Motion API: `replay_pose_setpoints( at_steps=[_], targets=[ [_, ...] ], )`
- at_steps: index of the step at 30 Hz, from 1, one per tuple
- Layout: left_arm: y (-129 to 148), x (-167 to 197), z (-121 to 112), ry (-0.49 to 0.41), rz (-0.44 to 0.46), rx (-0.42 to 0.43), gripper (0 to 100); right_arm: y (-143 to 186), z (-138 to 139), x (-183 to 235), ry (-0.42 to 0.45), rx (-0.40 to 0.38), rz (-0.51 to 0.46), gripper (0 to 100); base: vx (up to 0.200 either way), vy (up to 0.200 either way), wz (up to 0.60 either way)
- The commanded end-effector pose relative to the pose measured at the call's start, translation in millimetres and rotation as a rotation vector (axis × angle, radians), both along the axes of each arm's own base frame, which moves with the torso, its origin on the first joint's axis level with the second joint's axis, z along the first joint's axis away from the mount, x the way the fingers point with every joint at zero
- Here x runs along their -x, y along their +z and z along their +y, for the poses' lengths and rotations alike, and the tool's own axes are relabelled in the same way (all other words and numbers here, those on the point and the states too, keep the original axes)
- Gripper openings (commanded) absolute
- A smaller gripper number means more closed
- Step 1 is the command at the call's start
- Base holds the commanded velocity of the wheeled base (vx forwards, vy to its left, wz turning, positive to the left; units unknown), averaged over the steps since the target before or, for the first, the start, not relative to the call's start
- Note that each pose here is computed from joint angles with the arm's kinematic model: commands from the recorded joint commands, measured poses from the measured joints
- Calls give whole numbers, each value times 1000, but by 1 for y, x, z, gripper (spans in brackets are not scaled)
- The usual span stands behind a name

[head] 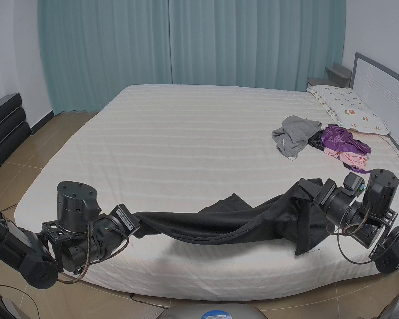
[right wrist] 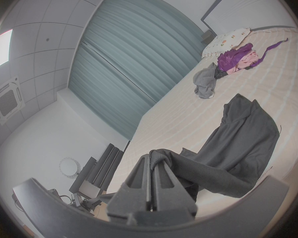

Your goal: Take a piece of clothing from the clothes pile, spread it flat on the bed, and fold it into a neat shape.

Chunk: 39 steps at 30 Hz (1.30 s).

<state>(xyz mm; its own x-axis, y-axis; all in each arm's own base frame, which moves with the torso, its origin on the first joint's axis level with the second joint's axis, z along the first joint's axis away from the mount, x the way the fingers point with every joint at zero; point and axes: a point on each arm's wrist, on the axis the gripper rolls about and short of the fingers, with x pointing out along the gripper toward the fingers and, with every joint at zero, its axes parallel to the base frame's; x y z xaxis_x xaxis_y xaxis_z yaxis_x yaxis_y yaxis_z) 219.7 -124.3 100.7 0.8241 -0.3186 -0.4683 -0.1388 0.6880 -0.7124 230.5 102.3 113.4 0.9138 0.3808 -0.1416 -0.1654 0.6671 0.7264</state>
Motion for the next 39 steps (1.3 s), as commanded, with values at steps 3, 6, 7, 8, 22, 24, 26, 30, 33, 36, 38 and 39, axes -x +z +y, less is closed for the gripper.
replay_pose_setpoints(
  at_steps=[3,6,7,8,22,24,26,30,33,36,38,39],
  targets=[
    [19,18,9,1,-63,36,0,29,-12,32,10,-9,-111,0,-200,0,0],
    [27,33,14,4,-99,44,0,38,-19,45,11,-3,-165,0,-200,0,0],
    [30,38,15,0,-113,47,0,43,-21,50,11,-4,-190,0,-200,0,0],
    [33,43,15,-1,-129,52,0,49,-23,55,8,-8,-222,0,0,0,0],
    [119,68,32,81,-390,32,0,161,-52,124,2,-29,-550,0,0,0,0],
    [128,64,31,90,-392,31,0,176,-54,127,2,-23,-561,0,0,0,0],
    [140,55,28,103,-411,43,0,194,-53,125,0,-26,-584,0,0,0,0],
    [147,25,18,141,-408,32,0,214,-44,99,-21,4,-585,0,0,0,0],
    [144,-1,16,169,-389,8,0,214,-35,61,-57,41,-540,0,0,0,0],
    [143,-22,15,181,-383,-1,0,210,-29,37,-71,62,-516,0,133,0,0],
    [142,-28,14,183,-378,-4,0,207,-28,26,-82,70,-508,0,200,0,0],
    [140,-39,13,185,-370,-6,0,203,-25,7,-99,77,-500,0,200,0,0]
  ],
)
